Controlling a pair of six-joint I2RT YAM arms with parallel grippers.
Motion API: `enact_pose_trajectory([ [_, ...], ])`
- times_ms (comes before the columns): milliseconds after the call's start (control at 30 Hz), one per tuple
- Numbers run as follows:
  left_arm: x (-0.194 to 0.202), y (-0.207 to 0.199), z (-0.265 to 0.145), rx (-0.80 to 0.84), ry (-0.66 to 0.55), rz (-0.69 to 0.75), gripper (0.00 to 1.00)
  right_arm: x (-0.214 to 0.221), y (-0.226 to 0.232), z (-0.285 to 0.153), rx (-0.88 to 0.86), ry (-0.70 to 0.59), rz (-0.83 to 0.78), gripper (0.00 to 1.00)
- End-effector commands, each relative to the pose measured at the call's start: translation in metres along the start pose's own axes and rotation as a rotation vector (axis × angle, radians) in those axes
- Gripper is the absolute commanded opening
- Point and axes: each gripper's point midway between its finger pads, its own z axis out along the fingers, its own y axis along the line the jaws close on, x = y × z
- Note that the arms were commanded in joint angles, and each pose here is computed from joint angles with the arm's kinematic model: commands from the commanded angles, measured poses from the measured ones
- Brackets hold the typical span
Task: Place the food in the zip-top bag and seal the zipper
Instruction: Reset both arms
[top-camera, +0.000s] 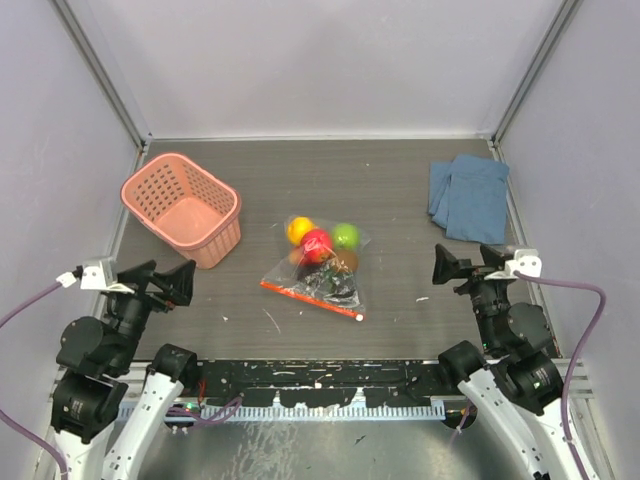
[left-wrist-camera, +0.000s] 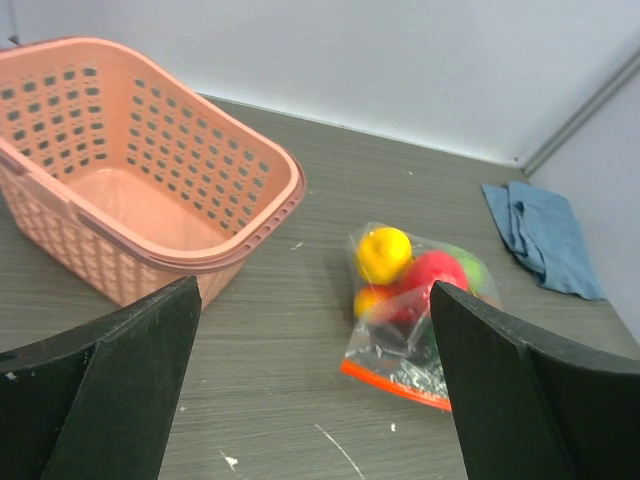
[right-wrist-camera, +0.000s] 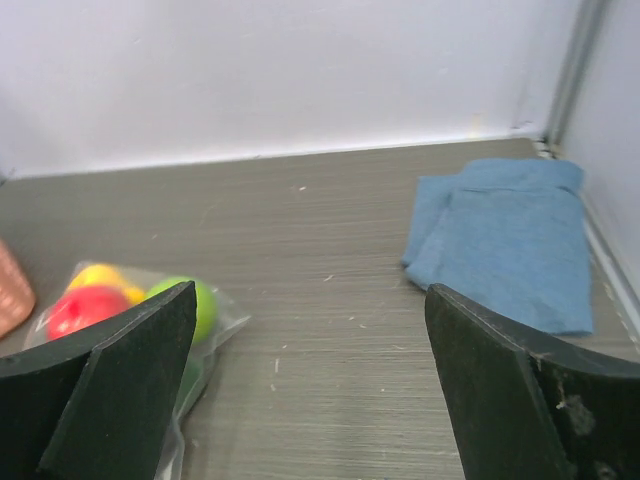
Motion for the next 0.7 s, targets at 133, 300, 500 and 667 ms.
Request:
enact_pose_trajectory([
  [133, -0.036, 0.021, -0.021, -0.103, -0.182, 0.028, 0.98, -0.021, -0.040, -0.015, 0.228, -0.066, 0.103, 1.00],
  [300, -0.033, 0.028, -0.025, -0.123, -0.201, 0.026, 0.98, -0.022, -0.035, -0.015, 0.203, -0.056, 0.096, 1.00],
  [500, -0.025, 0.028, -0.022, -0.121, -0.170, 0.027, 0.98, -0.023, -0.033, -0.017, 0.191, -0.049, 0.098, 1.00],
  [667, -0.025, 0.029, -0.022, -0.127, -0.171, 0.032, 0.98, -0.023, -0.035, -0.016, 0.198, -0.054, 0.100, 1.00],
])
